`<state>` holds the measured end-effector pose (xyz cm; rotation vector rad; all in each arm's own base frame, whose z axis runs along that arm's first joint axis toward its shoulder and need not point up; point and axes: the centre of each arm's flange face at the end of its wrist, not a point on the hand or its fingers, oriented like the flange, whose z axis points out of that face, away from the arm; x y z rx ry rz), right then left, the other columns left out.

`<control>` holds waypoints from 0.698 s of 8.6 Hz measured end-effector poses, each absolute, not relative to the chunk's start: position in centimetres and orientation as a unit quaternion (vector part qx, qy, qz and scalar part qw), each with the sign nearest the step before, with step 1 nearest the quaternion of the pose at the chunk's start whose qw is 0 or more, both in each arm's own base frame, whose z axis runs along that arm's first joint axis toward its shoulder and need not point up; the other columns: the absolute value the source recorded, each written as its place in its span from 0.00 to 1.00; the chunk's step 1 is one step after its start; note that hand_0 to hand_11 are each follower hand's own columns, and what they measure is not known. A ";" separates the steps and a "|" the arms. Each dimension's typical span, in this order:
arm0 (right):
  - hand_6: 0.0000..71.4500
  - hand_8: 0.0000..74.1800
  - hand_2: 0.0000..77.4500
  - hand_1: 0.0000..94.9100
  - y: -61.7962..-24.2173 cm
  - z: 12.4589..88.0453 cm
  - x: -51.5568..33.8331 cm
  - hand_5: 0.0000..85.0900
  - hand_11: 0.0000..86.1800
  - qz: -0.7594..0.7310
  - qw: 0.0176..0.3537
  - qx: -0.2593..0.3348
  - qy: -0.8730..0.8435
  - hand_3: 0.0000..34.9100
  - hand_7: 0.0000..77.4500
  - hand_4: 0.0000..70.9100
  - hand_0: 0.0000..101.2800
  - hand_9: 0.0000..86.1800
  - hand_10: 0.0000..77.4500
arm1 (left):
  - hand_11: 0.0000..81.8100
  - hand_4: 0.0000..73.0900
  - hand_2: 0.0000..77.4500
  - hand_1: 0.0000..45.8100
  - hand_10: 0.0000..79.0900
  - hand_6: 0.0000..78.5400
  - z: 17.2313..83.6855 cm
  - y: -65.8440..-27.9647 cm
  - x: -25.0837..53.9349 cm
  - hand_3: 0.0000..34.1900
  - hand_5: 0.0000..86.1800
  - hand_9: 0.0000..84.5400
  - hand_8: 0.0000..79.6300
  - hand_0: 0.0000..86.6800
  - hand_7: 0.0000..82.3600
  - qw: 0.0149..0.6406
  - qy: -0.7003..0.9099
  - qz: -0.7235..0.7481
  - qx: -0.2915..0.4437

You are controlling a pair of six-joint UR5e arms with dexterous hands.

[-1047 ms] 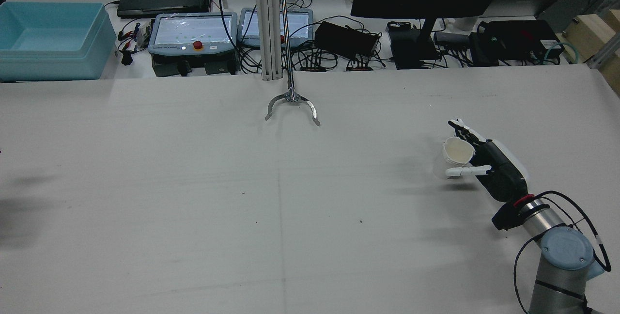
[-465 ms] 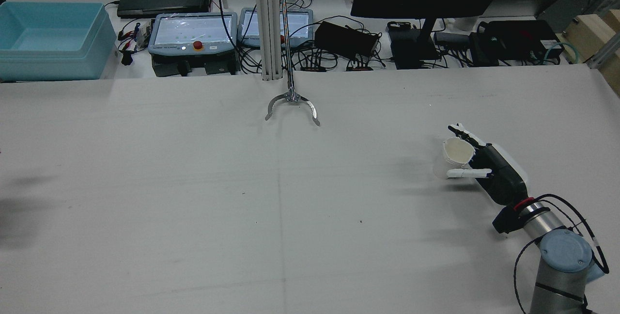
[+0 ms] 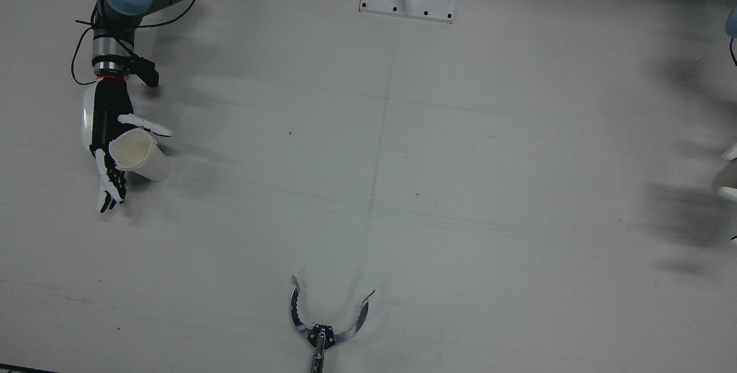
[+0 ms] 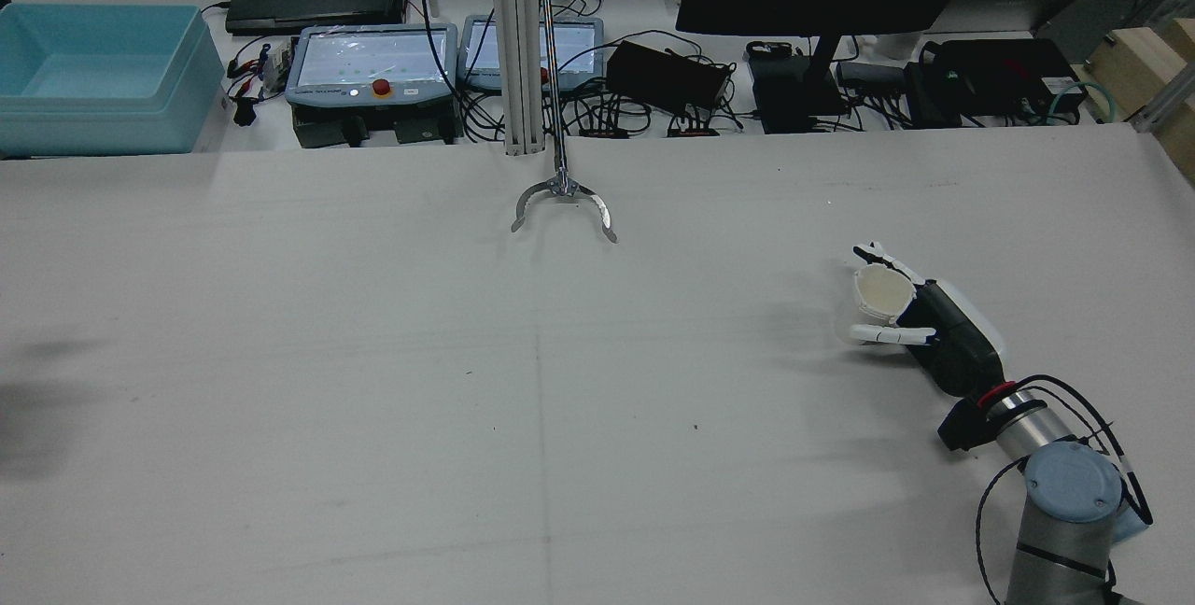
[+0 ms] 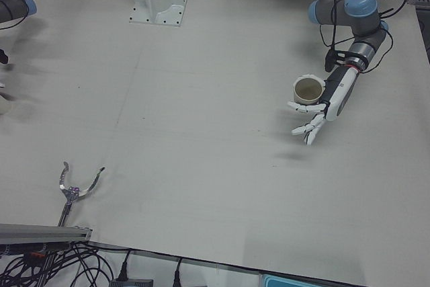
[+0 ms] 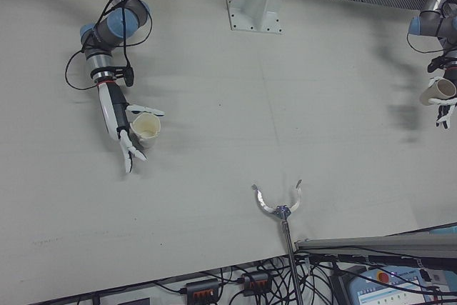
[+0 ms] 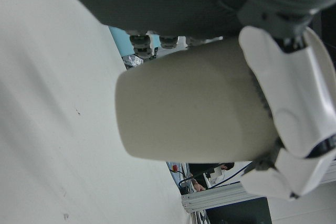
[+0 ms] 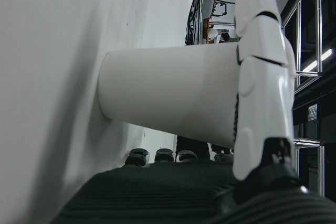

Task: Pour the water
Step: 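Lift the white paper cup off the table with the right hand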

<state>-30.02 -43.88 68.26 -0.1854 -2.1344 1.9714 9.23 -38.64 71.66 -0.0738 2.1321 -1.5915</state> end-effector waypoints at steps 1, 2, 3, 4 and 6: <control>0.01 0.03 0.10 0.30 -44.0 68.1 -30.3 0.17 0.07 0.672 0.115 -0.064 -0.729 0.01 0.01 0.00 0.62 0.01 0.01 | 0.09 0.88 0.57 0.18 0.07 0.17 71.7 -38.6 9.2 0.00 0.21 0.04 0.03 0.52 0.25 0.238 0.778 -0.581 -0.027; 0.01 0.03 0.10 0.30 -44.2 67.9 -30.5 0.17 0.07 0.672 0.114 -0.064 -0.729 0.01 0.01 0.00 0.62 0.01 0.01 | 0.09 0.88 0.57 0.18 0.07 0.17 71.9 -38.6 9.2 0.00 0.21 0.04 0.03 0.52 0.25 0.239 0.777 -0.582 -0.026; 0.01 0.03 0.10 0.30 -44.3 67.6 -30.8 0.18 0.07 0.671 0.113 -0.065 -0.730 0.01 0.01 0.01 0.62 0.01 0.01 | 0.09 0.88 0.58 0.18 0.07 0.17 72.0 -38.6 9.2 0.00 0.21 0.04 0.03 0.52 0.25 0.239 0.776 -0.582 -0.026; 0.01 0.03 0.10 0.30 -44.4 67.4 -31.0 0.18 0.07 0.670 0.112 -0.066 -0.731 0.01 0.01 0.01 0.62 0.01 0.01 | 0.09 0.88 0.58 0.18 0.07 0.17 72.1 -38.5 9.2 0.00 0.21 0.04 0.03 0.52 0.25 0.240 0.776 -0.583 -0.027; 0.01 0.01 0.13 0.17 -44.6 67.0 -31.1 0.28 0.04 0.668 0.109 -0.068 -0.733 0.01 0.01 0.16 0.53 0.01 0.01 | 0.09 0.88 0.58 0.18 0.07 0.17 72.6 -38.4 9.2 0.00 0.20 0.04 0.03 0.52 0.24 0.240 0.776 -0.582 -0.027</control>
